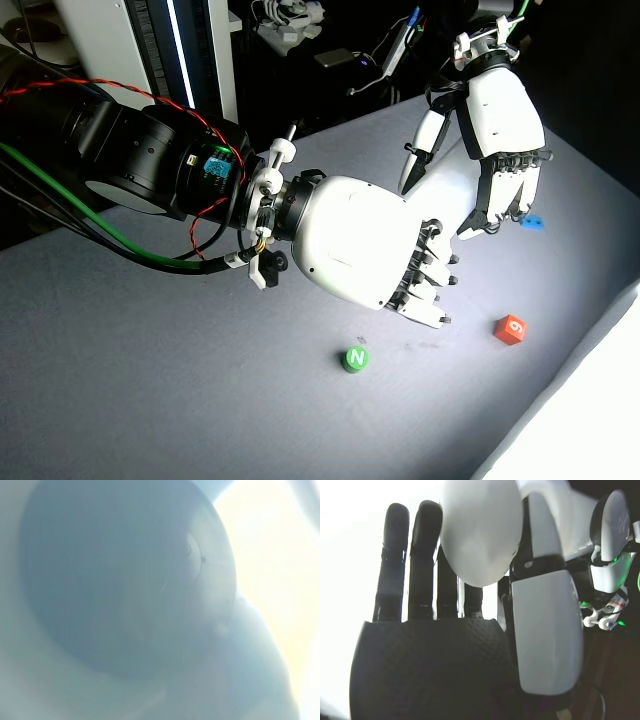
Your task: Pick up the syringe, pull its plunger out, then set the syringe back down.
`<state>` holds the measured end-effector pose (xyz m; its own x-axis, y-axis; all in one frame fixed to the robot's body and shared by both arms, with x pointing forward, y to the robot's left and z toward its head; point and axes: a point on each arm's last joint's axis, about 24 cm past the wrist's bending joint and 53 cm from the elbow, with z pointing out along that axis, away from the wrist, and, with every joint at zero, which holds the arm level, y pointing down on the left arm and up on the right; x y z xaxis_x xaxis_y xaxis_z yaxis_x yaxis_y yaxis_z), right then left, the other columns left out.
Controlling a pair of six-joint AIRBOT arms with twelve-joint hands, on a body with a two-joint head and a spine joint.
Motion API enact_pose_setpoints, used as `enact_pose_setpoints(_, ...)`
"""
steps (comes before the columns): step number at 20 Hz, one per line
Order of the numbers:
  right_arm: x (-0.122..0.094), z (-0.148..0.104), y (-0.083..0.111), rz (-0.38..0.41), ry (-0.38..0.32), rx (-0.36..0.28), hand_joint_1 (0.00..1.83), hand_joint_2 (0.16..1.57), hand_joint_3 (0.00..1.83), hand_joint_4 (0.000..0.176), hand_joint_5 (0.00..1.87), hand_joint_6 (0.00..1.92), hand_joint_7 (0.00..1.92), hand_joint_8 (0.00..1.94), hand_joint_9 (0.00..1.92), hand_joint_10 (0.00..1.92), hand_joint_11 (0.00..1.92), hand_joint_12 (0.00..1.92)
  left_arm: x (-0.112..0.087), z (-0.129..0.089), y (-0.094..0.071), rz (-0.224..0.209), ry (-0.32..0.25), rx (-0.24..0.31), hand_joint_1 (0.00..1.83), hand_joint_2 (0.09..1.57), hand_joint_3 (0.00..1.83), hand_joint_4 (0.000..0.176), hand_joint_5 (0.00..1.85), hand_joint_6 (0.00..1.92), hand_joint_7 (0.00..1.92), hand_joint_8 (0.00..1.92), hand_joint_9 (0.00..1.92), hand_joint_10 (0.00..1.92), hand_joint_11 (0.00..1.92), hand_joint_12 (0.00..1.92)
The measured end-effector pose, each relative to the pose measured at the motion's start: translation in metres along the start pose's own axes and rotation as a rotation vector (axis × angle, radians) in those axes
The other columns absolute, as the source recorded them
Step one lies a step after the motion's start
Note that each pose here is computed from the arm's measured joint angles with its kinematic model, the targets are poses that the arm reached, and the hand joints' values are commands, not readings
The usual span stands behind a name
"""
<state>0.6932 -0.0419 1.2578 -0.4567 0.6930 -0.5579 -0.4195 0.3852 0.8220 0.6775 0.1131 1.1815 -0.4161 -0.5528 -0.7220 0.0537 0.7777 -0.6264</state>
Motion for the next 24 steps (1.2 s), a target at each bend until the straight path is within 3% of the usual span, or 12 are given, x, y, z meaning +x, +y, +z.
enact_pose_setpoints(5, -0.003, -0.001, -0.001, -0.002, -0.006, 0.000, 1.34, 1.21, 0.00, 0.000, 0.72, 1.36, 0.82, 1.24, 0.71, 1.46, 0.34, 1.45, -0.001, 0.000, -0.002, -0.002, -0.003, 0.003, 1.19, 1.18, 0.00, 0.000, 0.81, 1.16, 0.91, 1.18, 0.94, 0.53, 0.51, 1.20)
enact_pose_setpoints(6, -0.004, -0.002, -0.001, -0.004, -0.007, 0.001, 1.35, 1.19, 0.00, 0.000, 0.77, 1.30, 0.86, 1.18, 0.75, 1.42, 0.37, 1.46, -0.001, -0.001, -0.002, -0.002, -0.003, 0.003, 1.32, 1.17, 0.00, 0.000, 0.82, 1.13, 0.94, 1.08, 0.82, 1.20, 0.51, 1.22)
enact_pose_setpoints(7, -0.005, -0.003, -0.002, -0.007, -0.008, 0.003, 1.35, 1.19, 0.00, 0.000, 0.78, 1.28, 0.86, 1.16, 0.76, 1.41, 0.38, 1.46, -0.001, -0.001, -0.003, -0.003, -0.001, 0.005, 1.35, 1.17, 0.00, 0.000, 0.81, 1.14, 0.94, 1.08, 0.78, 1.36, 0.50, 1.23)
enact_pose_setpoints(8, -0.006, -0.003, -0.002, -0.008, -0.009, 0.005, 1.35, 1.19, 0.00, 0.000, 0.79, 1.28, 0.86, 1.16, 0.76, 1.41, 0.38, 1.46, 0.000, -0.001, -0.003, -0.004, 0.000, 0.006, 1.36, 1.17, 0.00, 0.000, 0.80, 1.14, 0.93, 1.08, 0.77, 1.39, 0.50, 1.23)
enact_pose_setpoints(9, -0.008, -0.004, -0.003, -0.011, -0.012, 0.006, 1.35, 1.19, 0.00, 0.000, 0.76, 1.30, 0.87, 1.14, 0.77, 1.40, 0.36, 1.46, 0.000, -0.001, -0.004, -0.004, 0.001, 0.008, 1.22, 1.18, 0.00, 0.000, 0.79, 1.20, 0.91, 1.17, 0.78, 0.97, 0.48, 1.22)
enact_pose_setpoints(10, -0.010, -0.005, -0.004, -0.009, -0.015, 0.009, 1.35, 1.20, 0.00, 0.000, 0.76, 1.32, 0.83, 1.19, 0.74, 1.44, 0.33, 1.48, 0.001, -0.001, -0.004, -0.008, 0.002, 0.009, 1.19, 1.19, 0.00, 0.000, 0.78, 1.23, 0.91, 1.17, 0.85, 0.74, 0.48, 1.22)
enact_pose_setpoints(11, -0.012, -0.006, -0.004, -0.008, -0.017, 0.011, 1.35, 1.19, 0.00, 0.000, 0.77, 1.28, 0.84, 1.18, 0.76, 1.43, 0.33, 1.49, 0.001, -0.001, -0.004, -0.010, 0.003, 0.010, 1.33, 1.16, 0.01, 0.000, 0.82, 1.13, 0.95, 1.05, 0.81, 1.25, 0.50, 1.21)
enact_pose_setpoints(12, -0.013, -0.007, -0.004, -0.009, -0.018, 0.011, 1.36, 1.17, 0.00, 0.000, 0.81, 1.23, 0.89, 1.12, 0.78, 1.39, 0.36, 1.47, 0.000, -0.001, -0.006, -0.013, 0.003, 0.013, 1.21, 1.18, 0.01, 0.000, 0.79, 1.22, 0.91, 1.16, 0.79, 0.96, 0.49, 1.21)
enact_pose_setpoints(13, -0.014, -0.008, -0.005, -0.011, -0.021, 0.012, 1.35, 1.18, 0.00, 0.000, 0.81, 1.24, 0.85, 1.16, 0.78, 1.39, 0.36, 1.46, 0.000, -0.001, -0.006, -0.013, 0.003, 0.014, 1.20, 1.18, 0.00, 0.000, 0.80, 1.20, 0.93, 1.15, 0.86, 0.76, 0.51, 1.21)
enact_pose_setpoints(15, -0.019, -0.010, -0.007, -0.016, -0.029, 0.017, 1.35, 1.18, 0.00, 0.000, 0.80, 1.26, 0.87, 1.12, 0.78, 1.38, 0.37, 1.47, 0.000, -0.001, -0.006, -0.015, 0.002, 0.014, 1.20, 1.17, 0.00, 0.000, 0.82, 1.16, 0.95, 1.12, 0.93, 0.58, 0.53, 1.18)
enact_pose_setpoints(20, -0.027, -0.015, -0.011, -0.027, -0.037, 0.030, 1.35, 1.18, 0.00, 0.000, 0.79, 1.25, 0.87, 1.16, 0.76, 1.41, 0.35, 1.50, 0.000, -0.001, -0.006, -0.017, 0.001, 0.013, 1.20, 1.17, 0.00, 0.000, 0.81, 1.16, 0.95, 1.13, 0.97, 0.56, 0.55, 1.19)
enact_pose_setpoints(24, -0.033, -0.018, -0.014, -0.034, -0.045, 0.040, 1.35, 1.19, 0.00, 0.000, 0.80, 1.26, 0.85, 1.14, 0.74, 1.46, 0.33, 1.55, -0.001, -0.001, -0.006, -0.019, 0.001, 0.012, 1.18, 1.23, 0.00, 0.000, 0.72, 1.25, 0.84, 1.35, 0.77, 0.91, 0.50, 1.35)
